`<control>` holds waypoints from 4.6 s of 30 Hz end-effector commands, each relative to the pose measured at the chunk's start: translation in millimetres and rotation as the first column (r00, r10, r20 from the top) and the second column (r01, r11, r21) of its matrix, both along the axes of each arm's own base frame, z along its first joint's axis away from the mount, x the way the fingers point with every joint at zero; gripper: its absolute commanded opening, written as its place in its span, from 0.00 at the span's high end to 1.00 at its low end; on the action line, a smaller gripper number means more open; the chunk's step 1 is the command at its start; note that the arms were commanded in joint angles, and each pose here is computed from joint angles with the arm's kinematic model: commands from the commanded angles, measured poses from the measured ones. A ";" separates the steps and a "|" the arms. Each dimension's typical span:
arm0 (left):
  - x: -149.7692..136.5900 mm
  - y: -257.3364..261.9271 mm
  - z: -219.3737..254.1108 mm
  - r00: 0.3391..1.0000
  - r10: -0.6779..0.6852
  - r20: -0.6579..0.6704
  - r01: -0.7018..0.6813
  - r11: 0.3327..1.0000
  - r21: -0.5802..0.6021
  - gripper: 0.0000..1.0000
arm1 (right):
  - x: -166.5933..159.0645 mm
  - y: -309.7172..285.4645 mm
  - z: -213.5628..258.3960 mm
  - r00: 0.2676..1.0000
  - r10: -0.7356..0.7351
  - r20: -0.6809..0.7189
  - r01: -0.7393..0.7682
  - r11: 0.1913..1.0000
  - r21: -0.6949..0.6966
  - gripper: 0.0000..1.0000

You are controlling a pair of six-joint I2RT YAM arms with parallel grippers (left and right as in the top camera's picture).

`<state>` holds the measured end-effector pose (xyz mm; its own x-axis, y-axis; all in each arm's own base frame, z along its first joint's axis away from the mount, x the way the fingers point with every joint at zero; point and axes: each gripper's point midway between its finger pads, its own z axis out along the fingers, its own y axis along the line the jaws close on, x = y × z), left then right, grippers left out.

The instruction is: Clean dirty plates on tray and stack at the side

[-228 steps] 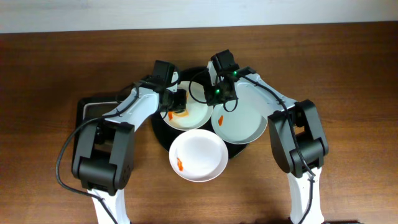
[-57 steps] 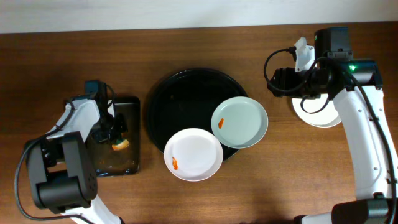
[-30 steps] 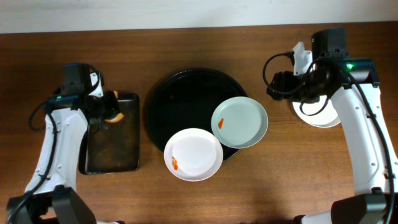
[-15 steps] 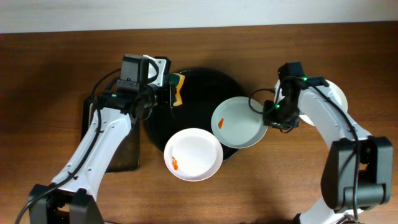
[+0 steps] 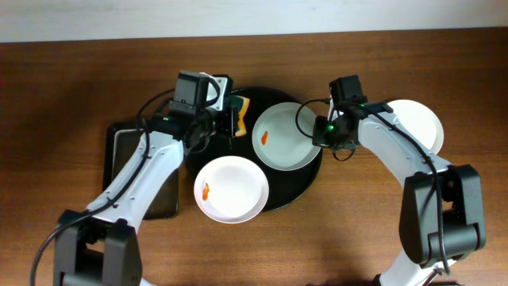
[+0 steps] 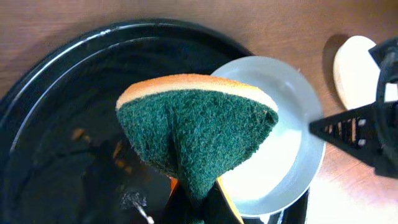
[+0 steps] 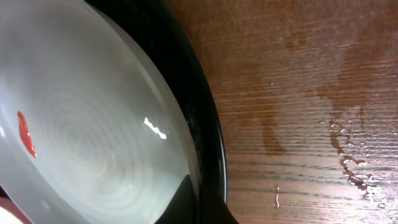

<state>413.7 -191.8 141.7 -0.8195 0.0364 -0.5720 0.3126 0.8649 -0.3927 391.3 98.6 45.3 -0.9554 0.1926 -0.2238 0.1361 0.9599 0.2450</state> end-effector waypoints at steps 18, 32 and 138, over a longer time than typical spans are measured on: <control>-10.8 -76.4 -163.3 0.960 0.095 -0.262 -0.079 0.994 0.070 1.00 | -5.2 4.4 -12.1 0.999 0.016 -0.038 -0.017 0.999 -0.027 0.96; 39.5 -34.2 -115.5 0.990 0.138 -0.026 -0.114 0.897 0.428 1.00 | -10.5 -2.0 -14.2 0.998 0.010 -0.059 -0.013 0.998 -0.061 0.96; -104.1 235.0 -150.6 0.679 0.595 -0.430 -0.324 0.769 0.551 0.93 | -154.9 146.7 1.0 0.790 0.405 -0.460 -0.331 0.914 0.237 0.66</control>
